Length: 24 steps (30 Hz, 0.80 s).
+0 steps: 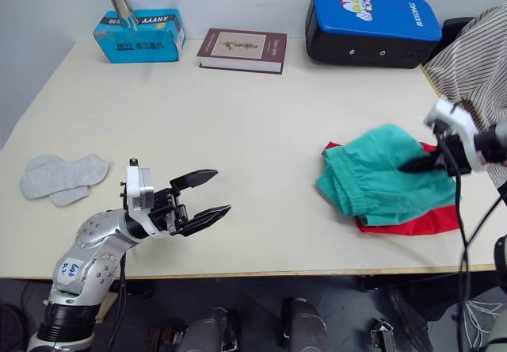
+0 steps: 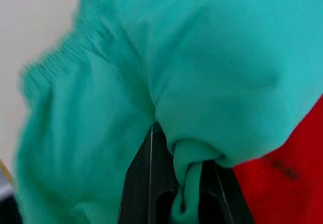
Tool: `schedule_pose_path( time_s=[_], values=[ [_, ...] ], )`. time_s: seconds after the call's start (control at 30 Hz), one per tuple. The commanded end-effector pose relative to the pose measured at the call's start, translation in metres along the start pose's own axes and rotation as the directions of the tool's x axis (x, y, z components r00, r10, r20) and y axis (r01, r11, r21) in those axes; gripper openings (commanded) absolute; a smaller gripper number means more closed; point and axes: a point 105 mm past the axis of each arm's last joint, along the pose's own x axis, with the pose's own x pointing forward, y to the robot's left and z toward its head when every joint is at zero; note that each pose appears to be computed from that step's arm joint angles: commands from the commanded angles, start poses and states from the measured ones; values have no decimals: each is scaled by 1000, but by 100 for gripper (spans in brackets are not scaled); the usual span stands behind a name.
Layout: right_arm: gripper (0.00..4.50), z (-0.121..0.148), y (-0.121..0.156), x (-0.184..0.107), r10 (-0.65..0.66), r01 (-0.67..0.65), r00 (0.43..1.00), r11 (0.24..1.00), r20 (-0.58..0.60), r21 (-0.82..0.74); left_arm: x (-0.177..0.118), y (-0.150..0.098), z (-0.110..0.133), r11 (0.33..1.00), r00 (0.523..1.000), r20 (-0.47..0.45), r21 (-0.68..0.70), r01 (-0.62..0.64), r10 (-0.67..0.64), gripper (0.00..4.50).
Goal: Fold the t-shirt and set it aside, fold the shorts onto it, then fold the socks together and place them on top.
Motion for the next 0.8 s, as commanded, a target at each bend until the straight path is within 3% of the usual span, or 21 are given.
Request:
schedule_pose_path(
  time_s=[0.03, 0.23, 0.33, 0.5, 0.6, 0.8],
  values=[
    [0, -2, -15, -11, -112, 110, 992, 993, 49, 51, -6, -3, 9, 999, 1000, -11, 53, -6, 6, 445],
    [0, -18, -26, 2, -208, 200, 976, 974, 71, 105, -13, -3, 10, 998, 999, -27, 57, -39, 40, 445],
    [0, -10, -28, -4, -228, 208, 965, 967, 130, 147, -15, -3, 10, 998, 999, -38, 58, -34, 36, 445],
    [0, 21, -17, -32, -136, 109, 961, 987, 241, 119, -20, -1, 9, 997, 997, -60, 61, -42, 46, 445],
    [0, 22, -12, -46, -109, 87, 974, 989, 198, 117, -21, 0, 7, 997, 997, -64, 61, -43, 47, 445],
    [0, -6, -32, -46, -294, 277, 951, 947, 94, 163, -21, 0, 6, 997, 996, -74, 64, -38, 43, 445]
  ],
)
